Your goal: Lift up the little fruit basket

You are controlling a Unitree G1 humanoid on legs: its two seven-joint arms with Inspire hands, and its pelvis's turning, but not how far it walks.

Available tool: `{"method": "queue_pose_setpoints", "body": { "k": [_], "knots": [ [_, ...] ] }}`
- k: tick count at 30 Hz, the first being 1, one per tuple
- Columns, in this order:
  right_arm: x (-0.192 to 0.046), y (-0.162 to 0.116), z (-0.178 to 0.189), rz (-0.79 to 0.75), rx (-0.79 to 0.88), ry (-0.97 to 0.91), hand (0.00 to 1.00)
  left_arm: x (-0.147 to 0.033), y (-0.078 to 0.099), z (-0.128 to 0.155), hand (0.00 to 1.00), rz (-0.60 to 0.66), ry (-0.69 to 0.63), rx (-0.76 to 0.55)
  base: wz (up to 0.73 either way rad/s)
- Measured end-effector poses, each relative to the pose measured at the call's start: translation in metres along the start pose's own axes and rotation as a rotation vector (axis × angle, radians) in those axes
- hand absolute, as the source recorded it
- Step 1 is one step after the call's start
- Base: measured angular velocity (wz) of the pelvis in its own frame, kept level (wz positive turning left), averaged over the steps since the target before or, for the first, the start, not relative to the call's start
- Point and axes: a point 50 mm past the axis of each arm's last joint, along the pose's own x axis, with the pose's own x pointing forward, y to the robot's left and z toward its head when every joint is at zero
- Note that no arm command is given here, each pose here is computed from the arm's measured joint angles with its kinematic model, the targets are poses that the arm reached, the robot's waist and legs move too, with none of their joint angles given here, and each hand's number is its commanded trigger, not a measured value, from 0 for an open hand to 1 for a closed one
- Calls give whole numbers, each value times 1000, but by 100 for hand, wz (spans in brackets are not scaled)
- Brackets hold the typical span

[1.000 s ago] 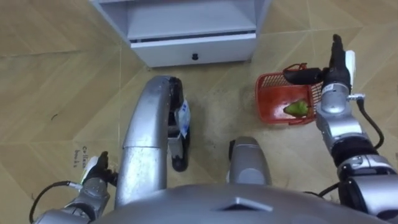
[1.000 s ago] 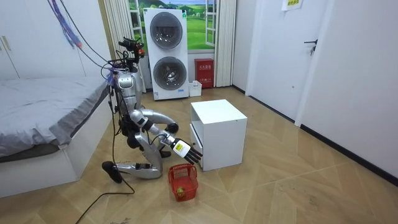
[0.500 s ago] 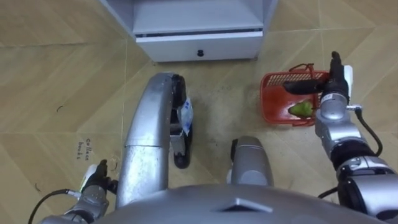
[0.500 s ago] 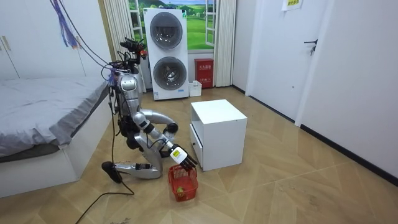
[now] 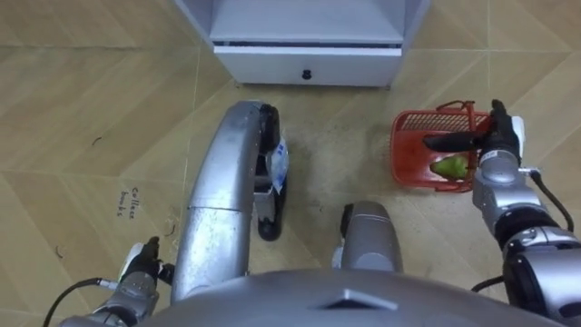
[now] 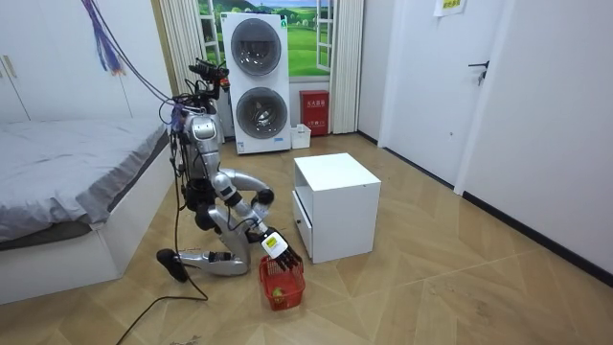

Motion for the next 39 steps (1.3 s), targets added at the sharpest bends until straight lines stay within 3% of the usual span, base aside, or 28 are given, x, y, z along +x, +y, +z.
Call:
{"method": "queue_pose_setpoints", "body": {
  "k": [9,10,12,13,14,39],
  "knots": [
    [0,-2,-16,44,109,106,1,1,-1,7,0,-39,-22,-2,3],
    [0,-2,-18,47,118,115,30,1,-1,7,0,-41,-23,-2,0],
    [-1,-3,-23,55,130,140,73,1,-2,7,0,-48,-23,-2,0],
    [-1,-4,-25,61,131,152,90,1,-2,7,0,-51,-23,-2,0],
    [-1,-5,-26,65,129,160,100,1,-2,7,0,-56,-22,-1,0],
    [-6,-7,-50,126,109,262,100,1,0,4,0,-91,-6,2,0]
  ]
}}
